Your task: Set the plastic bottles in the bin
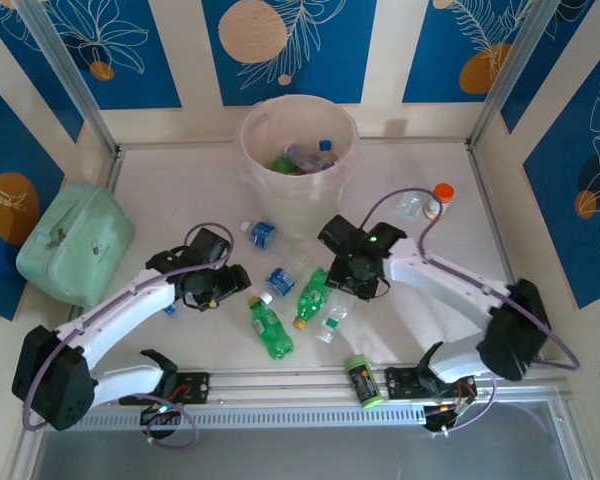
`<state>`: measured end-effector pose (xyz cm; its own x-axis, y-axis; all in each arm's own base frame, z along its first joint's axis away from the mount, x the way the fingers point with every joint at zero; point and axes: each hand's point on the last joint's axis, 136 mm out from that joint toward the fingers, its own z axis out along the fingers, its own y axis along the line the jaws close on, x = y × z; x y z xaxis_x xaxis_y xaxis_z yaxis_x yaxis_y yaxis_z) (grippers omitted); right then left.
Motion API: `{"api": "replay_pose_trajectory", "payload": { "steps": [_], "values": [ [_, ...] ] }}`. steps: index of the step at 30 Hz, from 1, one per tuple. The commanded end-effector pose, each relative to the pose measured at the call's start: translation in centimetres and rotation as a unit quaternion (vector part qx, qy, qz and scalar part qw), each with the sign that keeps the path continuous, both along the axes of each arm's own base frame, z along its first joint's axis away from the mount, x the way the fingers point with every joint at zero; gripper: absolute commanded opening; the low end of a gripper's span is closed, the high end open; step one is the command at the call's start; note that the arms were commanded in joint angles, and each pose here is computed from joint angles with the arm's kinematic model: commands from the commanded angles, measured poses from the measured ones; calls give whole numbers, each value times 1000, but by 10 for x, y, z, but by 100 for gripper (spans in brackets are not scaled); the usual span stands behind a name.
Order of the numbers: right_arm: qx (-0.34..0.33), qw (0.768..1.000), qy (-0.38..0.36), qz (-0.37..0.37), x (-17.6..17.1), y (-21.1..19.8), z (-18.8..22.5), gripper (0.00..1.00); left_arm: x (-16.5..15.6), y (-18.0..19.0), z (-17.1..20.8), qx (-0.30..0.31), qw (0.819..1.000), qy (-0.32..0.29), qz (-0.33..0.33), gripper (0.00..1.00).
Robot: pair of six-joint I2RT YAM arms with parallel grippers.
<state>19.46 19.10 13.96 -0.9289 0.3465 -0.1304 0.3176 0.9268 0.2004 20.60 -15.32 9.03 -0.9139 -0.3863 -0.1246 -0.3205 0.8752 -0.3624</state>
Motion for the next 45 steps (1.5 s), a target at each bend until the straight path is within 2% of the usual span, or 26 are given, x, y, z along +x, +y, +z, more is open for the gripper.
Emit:
{"api": "replay_pose_trajectory", "payload": {
  "steps": [1, 6, 11, 16, 20, 25, 37, 39, 42, 45],
  "values": [
    [33, 994, -97, 23, 14, -5, 59, 44, -1, -8, -3, -13, 1000, 9, 5, 77],
    [133, 962, -227, 71, 41, 12, 151, 44, 2, -11, 0, -18, 1000, 1, 7, 77],
    [227, 915, -319, 100, 76, 24, 239, 44, 7, -13, 9, -24, 1000, -13, 5, 76],
    [269, 883, -370, 108, 113, 33, 300, 44, 17, -15, 30, -27, 998, -52, -4, 77],
    [280, 868, -396, 109, 143, 39, 324, 44, 23, -8, 49, -13, 996, -85, -6, 78],
    [299, 863, -394, 99, 180, 38, 325, 44, 29, 3, 71, 8, 993, -115, -3, 79],
    [299, 888, -340, 76, 252, 47, 275, 45, 26, 8, 70, 6, 994, -111, 7, 79],
    [295, 894, -329, 76, 261, 51, 265, 51, 25, 11, 69, 13, 994, -110, 8, 80],
    [286, 902, -315, 75, 269, 54, 254, 67, 26, 22, 68, 32, 993, -111, 20, 83],
    [281, 903, -316, 77, 269, 55, 254, 73, 29, 42, 71, 55, 991, -110, 44, 86]
  ]
}}
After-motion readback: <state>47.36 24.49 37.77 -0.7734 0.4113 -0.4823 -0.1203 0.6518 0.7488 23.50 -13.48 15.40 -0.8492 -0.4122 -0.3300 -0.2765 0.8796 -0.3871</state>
